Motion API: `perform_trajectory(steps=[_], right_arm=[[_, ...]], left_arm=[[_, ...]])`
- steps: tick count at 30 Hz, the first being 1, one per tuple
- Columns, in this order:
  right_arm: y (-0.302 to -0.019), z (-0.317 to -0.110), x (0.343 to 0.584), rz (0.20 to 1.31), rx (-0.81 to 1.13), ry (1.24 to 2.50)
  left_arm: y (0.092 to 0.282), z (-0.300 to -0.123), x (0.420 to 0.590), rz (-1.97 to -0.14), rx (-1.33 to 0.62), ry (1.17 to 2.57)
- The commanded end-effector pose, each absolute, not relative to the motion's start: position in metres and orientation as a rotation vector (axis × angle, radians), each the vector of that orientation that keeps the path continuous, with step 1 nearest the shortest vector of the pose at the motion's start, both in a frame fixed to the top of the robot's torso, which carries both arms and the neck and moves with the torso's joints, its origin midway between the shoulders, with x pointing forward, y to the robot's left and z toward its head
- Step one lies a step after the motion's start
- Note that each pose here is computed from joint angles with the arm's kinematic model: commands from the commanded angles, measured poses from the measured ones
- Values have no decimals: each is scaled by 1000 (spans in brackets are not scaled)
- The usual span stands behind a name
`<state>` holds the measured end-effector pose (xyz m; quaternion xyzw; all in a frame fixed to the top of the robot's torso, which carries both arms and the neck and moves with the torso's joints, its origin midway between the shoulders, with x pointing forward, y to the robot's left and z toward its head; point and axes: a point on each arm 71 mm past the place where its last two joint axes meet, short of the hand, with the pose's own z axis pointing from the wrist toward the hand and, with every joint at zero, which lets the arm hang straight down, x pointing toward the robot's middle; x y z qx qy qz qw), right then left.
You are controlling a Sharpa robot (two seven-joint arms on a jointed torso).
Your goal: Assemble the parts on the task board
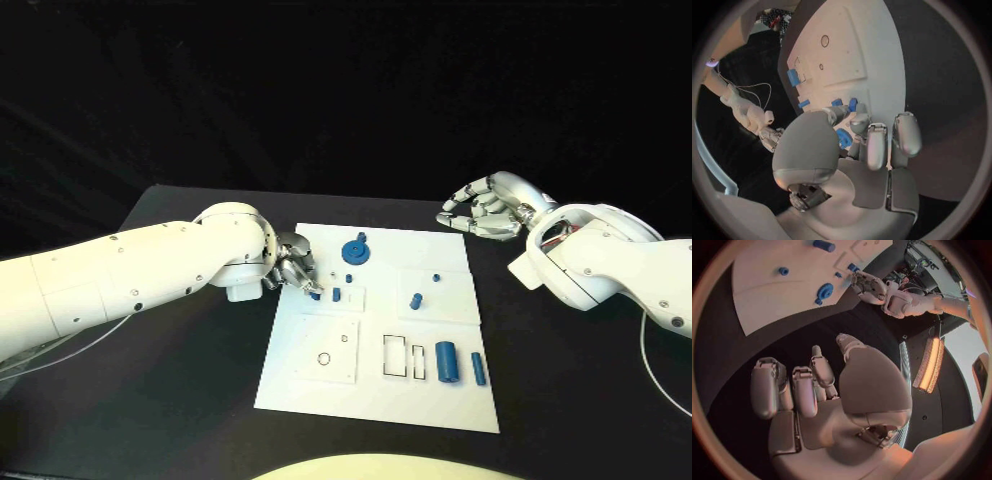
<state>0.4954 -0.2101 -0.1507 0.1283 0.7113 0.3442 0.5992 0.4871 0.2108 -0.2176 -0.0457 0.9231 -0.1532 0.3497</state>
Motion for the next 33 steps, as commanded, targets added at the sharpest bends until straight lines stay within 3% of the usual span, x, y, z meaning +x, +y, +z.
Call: perform_trajectory(steps=[1, 33], right_arm=[[-209, -151, 495, 807, 276, 1654], [-210, -151, 494, 806, 280, 1650]], left_arm=[[209, -221, 485, -397, -103, 2415], [208, -221, 488, -399, -125, 2400]])
